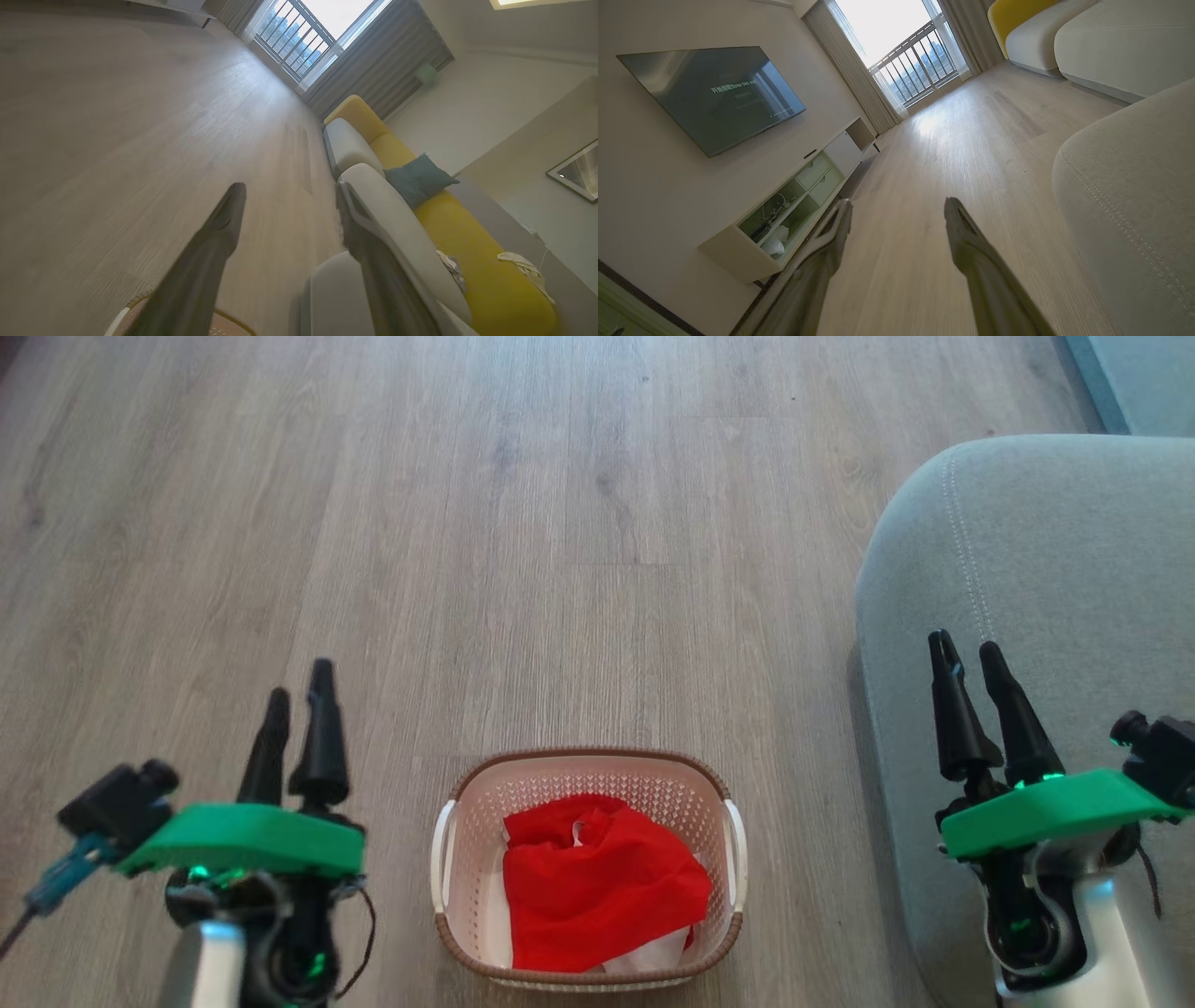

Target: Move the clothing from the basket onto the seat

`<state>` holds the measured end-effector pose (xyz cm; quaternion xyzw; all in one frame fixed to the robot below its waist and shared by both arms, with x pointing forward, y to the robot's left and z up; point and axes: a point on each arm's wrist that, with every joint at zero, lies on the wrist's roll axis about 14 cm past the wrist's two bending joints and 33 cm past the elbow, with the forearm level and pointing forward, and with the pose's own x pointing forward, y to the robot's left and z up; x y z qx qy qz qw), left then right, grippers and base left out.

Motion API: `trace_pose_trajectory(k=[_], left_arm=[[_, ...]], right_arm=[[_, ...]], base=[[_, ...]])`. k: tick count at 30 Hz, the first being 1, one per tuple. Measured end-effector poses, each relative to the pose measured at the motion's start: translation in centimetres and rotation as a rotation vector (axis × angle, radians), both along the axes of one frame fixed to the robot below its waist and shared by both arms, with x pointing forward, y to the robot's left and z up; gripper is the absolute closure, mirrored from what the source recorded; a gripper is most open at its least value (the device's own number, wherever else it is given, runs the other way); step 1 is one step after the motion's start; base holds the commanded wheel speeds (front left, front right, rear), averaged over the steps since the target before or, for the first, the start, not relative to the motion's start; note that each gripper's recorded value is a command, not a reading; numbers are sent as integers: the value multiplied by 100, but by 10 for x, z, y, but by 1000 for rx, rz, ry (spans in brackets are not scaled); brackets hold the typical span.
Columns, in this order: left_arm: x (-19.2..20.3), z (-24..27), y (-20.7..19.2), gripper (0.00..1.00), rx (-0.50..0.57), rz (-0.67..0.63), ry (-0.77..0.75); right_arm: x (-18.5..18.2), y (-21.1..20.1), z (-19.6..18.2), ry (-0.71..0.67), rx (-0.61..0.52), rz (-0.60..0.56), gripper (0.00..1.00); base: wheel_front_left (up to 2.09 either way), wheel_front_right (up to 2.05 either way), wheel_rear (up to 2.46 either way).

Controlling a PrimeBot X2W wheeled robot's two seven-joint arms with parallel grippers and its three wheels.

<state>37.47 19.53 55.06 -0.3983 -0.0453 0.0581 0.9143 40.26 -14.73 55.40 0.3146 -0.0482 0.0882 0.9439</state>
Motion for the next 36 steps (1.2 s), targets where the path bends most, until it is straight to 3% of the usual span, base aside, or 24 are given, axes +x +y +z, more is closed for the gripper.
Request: trace_pose_trajectory(k=[17, 26, 31, 36], left_arm=[[-1, -11, -52, 0, 473, -58, 89], [-7, -14, -60, 0, 579, -30, 101], [-6, 17, -55, 0, 660, 70, 15], [-12, 24, -63, 0, 702, 75, -24]], right_arm=[[-1, 15, -36, 58, -220, 27, 0], [-2, 19, -47, 72, -301, 38, 0], [0, 21, -39, 28, -343, 34, 0], [0, 23, -35, 5, -375, 31, 0]], base=[[0, 0, 0], [0, 0, 0], [0, 0, 0], [0, 0, 0]])
